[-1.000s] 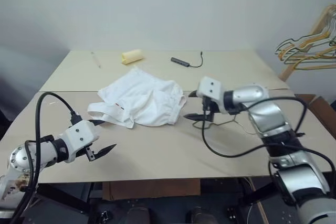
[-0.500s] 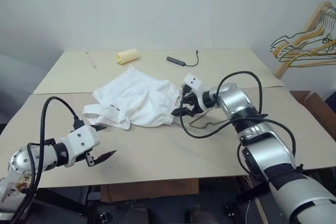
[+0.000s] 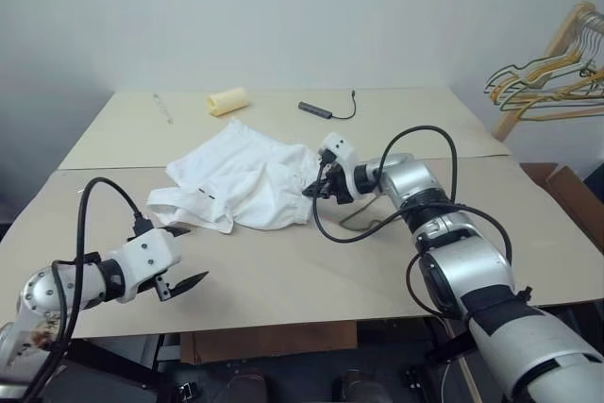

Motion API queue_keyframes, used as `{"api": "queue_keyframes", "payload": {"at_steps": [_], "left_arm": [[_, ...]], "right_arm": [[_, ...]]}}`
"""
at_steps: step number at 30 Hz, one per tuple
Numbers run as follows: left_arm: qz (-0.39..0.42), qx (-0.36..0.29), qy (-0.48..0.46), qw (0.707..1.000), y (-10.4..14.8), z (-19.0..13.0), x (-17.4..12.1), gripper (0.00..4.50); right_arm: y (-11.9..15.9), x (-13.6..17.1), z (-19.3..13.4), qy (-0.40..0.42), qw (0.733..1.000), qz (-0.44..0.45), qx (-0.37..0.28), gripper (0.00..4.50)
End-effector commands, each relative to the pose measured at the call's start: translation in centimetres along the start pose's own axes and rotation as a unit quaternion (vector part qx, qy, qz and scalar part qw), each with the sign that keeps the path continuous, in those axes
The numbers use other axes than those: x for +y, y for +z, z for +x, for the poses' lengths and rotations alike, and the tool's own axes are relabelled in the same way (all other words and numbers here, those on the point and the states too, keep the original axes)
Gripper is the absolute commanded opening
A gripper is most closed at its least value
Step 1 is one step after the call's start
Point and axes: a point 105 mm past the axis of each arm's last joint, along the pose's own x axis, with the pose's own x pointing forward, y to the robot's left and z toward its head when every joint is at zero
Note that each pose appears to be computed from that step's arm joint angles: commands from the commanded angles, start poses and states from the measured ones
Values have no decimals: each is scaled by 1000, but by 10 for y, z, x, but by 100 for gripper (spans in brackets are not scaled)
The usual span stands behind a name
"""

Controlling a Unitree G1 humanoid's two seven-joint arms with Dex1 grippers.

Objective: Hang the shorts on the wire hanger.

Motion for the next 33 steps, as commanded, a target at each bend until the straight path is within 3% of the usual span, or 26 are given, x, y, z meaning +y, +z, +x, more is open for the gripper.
{"api": "queue_keyframes", "payload": {"at_steps": [1,8,17,21,31,33], "left_arm": [[0,-26,69,997,6,15,22,450],[-70,-16,113,991,-13,60,39,450],[-154,-7,99,983,-27,98,30,450],[-158,-18,110,981,-28,99,28,360],[-144,-25,137,980,-24,94,33,16],[-137,-28,142,980,-23,89,34,3]], "right_arm": [[16,4,-2,3,999,-33,-17,1],[13,4,-2,-16,998,-59,-22,1],[3,2,-4,-31,998,-59,-10,1],[4,2,-5,-34,997,-61,-12,0],[2,2,-4,-38,997,-67,-9,0],[1,1,-5,-41,997,-68,-9,0]]}}
